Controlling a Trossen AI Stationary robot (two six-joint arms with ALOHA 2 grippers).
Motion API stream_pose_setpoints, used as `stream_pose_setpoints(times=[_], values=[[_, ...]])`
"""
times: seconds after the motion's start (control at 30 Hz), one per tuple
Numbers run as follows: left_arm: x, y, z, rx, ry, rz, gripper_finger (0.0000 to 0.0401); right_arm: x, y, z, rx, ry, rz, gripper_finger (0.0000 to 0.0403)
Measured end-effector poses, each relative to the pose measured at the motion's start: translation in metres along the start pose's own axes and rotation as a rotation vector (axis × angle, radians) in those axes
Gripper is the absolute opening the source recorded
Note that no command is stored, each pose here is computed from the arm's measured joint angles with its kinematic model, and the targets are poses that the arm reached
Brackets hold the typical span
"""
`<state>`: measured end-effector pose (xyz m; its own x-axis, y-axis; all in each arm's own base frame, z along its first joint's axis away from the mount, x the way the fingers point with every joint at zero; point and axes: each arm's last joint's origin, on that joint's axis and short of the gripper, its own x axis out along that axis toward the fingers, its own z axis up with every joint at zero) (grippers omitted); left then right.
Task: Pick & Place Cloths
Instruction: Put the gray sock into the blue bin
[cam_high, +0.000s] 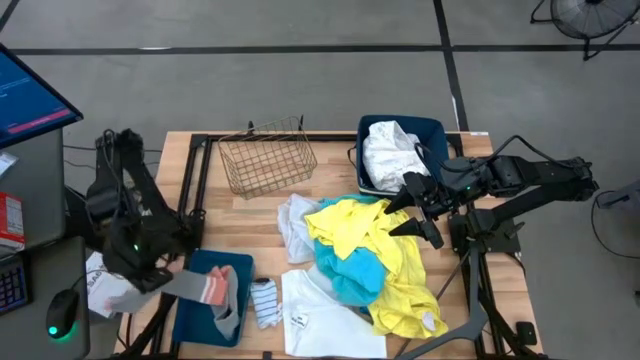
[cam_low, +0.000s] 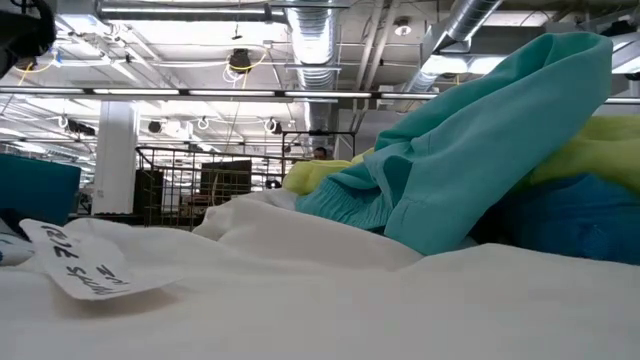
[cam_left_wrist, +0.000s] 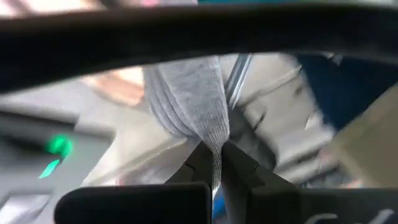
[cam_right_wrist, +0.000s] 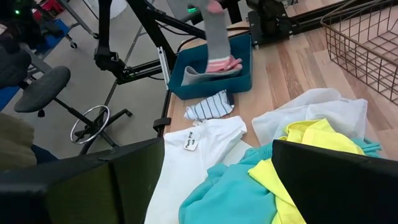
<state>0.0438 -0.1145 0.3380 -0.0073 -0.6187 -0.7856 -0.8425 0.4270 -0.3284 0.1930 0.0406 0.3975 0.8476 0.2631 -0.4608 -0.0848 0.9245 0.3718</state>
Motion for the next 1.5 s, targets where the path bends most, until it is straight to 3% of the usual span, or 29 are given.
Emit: stream_pose_setpoints(times=[0.3,0.47,0.57,0.8,1.0,1.37,1.5], values=[[0.042,-0.029,0.02,-0.026,-0.379,-0.041,0.0,0.0,0.0,0.0,0.0,0.001,0.0,0.0291],[0.069,-0.051,0.04,0.013,-0.618,-0.068,0.0,0.0,0.0,0.0,0.0,0.0,0.0,0.0291],[0.084,-0.063,0.053,0.056,-0.686,-0.025,0.0,0.0,0.0,0.0,0.0,0.001,0.001,0.0291],[0.128,-0.072,0.062,0.095,-0.627,0.217,0.0,0.0,0.0,0.0,0.001,-0.003,-0.008,0.0291],[0.16,-0.077,0.067,0.206,-0.615,0.322,0.0,0.0,-0.002,0.002,0.001,-0.037,-0.07,0.0291],[0.184,-0.086,0.077,0.237,-0.676,0.293,0.0003,0.0,-0.002,0.002,0.001,-0.042,-0.075,0.0291],[0.178,-0.087,0.074,0.326,-0.657,0.296,0.0027,0.0,-0.002,0.002,0.001,-0.042,-0.074,0.0291]])
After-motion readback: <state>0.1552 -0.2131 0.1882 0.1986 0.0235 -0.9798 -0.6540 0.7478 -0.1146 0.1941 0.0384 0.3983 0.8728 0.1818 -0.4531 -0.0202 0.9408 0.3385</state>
